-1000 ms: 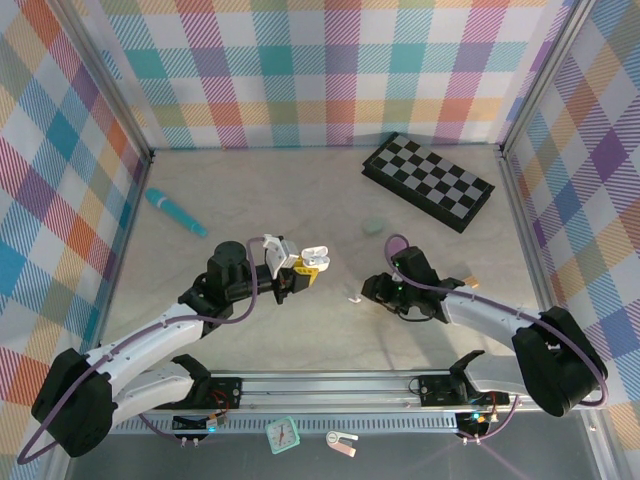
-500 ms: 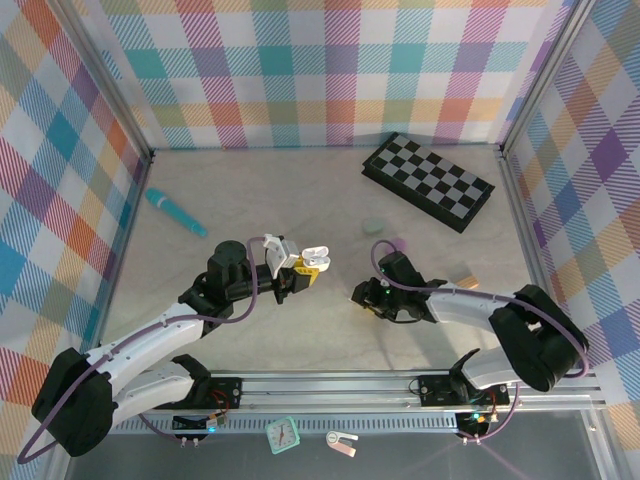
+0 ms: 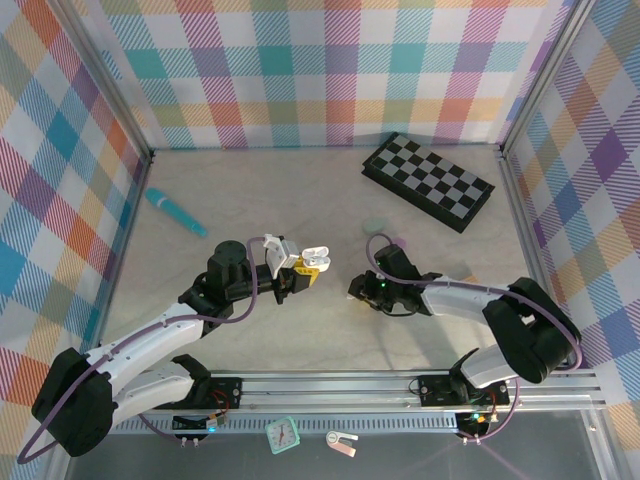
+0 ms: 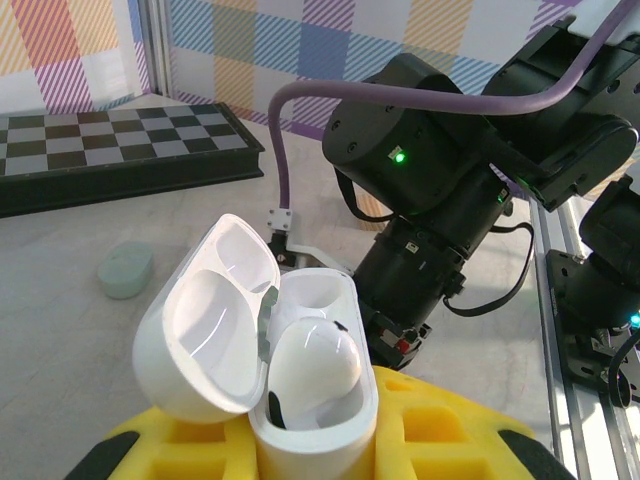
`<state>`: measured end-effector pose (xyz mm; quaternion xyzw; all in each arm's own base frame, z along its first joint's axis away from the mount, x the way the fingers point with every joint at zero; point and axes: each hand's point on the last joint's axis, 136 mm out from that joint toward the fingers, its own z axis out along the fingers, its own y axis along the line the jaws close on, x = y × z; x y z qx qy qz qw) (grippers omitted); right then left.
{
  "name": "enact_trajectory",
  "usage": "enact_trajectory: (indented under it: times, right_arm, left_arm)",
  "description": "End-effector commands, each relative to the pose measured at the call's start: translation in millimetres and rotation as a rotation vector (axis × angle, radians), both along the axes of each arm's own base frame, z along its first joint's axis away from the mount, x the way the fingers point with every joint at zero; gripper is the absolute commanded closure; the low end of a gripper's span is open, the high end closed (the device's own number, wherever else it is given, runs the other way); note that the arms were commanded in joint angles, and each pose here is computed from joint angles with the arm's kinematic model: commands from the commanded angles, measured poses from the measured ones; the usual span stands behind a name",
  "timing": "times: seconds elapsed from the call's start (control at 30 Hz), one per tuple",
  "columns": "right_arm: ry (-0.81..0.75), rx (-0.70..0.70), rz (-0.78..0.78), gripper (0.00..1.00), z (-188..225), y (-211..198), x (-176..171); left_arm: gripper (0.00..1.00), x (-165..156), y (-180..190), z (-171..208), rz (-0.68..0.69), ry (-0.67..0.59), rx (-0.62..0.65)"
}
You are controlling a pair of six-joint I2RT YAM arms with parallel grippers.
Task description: Insert wireless bluetooth earbuds into charging case
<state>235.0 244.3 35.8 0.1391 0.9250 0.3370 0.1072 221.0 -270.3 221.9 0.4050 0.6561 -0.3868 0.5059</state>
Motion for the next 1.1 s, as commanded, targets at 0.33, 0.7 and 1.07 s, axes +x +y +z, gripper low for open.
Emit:
enact_trajectory:
  times: [0.33,0.7,1.07]
  right_arm:
    - [-0.044,-0.066,0.054,0.65,-9,3,8]
    - [-0.036,-0.037,0.073,0.73,-9,8,5]
    - [-0.023,-0.053,0.11,0.72,-18,13,3]
  left_arm:
    - [0.82,-1,3,12,-0.004,-0.044,-0.017]
    - [0.82,-1,4,11,0.001,-0.046,-0.014]
    - [0.82,0,3,11,-0.001,-0.044,-0.013]
